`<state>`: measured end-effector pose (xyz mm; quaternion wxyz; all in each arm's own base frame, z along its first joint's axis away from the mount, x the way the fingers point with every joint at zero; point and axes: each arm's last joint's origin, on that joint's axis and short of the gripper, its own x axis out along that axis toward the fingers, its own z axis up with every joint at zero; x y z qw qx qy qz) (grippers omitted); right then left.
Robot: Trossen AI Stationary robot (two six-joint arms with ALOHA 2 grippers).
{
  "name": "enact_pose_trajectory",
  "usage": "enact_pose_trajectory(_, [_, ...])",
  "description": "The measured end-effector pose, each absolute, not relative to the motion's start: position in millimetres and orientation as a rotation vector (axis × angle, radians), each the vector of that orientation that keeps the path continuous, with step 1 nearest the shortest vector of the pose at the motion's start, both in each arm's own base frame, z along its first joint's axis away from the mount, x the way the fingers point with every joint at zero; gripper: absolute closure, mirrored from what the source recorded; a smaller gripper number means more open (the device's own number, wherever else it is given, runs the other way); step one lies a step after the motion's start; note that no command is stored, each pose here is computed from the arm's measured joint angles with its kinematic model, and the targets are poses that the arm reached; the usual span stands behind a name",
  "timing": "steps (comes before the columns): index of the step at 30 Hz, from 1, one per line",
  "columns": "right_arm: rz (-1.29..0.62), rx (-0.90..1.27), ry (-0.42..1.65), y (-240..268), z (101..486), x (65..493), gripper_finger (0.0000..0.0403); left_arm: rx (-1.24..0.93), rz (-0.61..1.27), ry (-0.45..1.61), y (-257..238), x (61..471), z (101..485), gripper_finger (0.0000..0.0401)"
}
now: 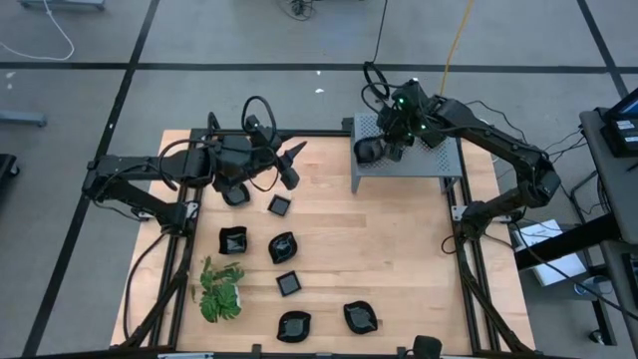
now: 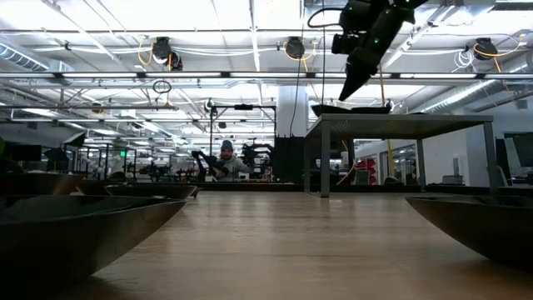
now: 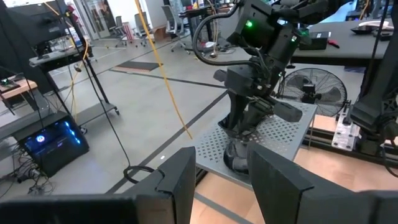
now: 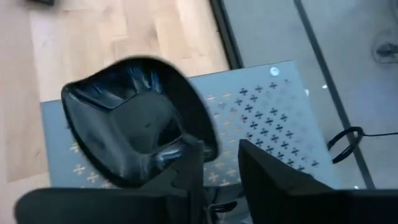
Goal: Pick & Place Mini shaped plates
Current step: Put the leaf-shaped plate on the shelf
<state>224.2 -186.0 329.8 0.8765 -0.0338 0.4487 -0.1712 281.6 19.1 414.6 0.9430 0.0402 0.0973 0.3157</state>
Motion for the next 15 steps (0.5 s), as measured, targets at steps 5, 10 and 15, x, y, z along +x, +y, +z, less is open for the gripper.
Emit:
enact_pose_trajectory(5, [-0.422,-0.143,0.944,-186,334,223,0.0291,0.079,0.642,0.197,19,282,415,0.0251])
enact_pose_trajectory(10, [-0.438,-0.194,0.915,-177,343,225,0.0292,0.059,0.63,0.193,18,282,414,0.0252])
enact_pose_trajectory(15, [-0.391,-0.069,0.794,-161,349,237,0.0301,0.053,0.63,0.191,18,282,414,0.0251])
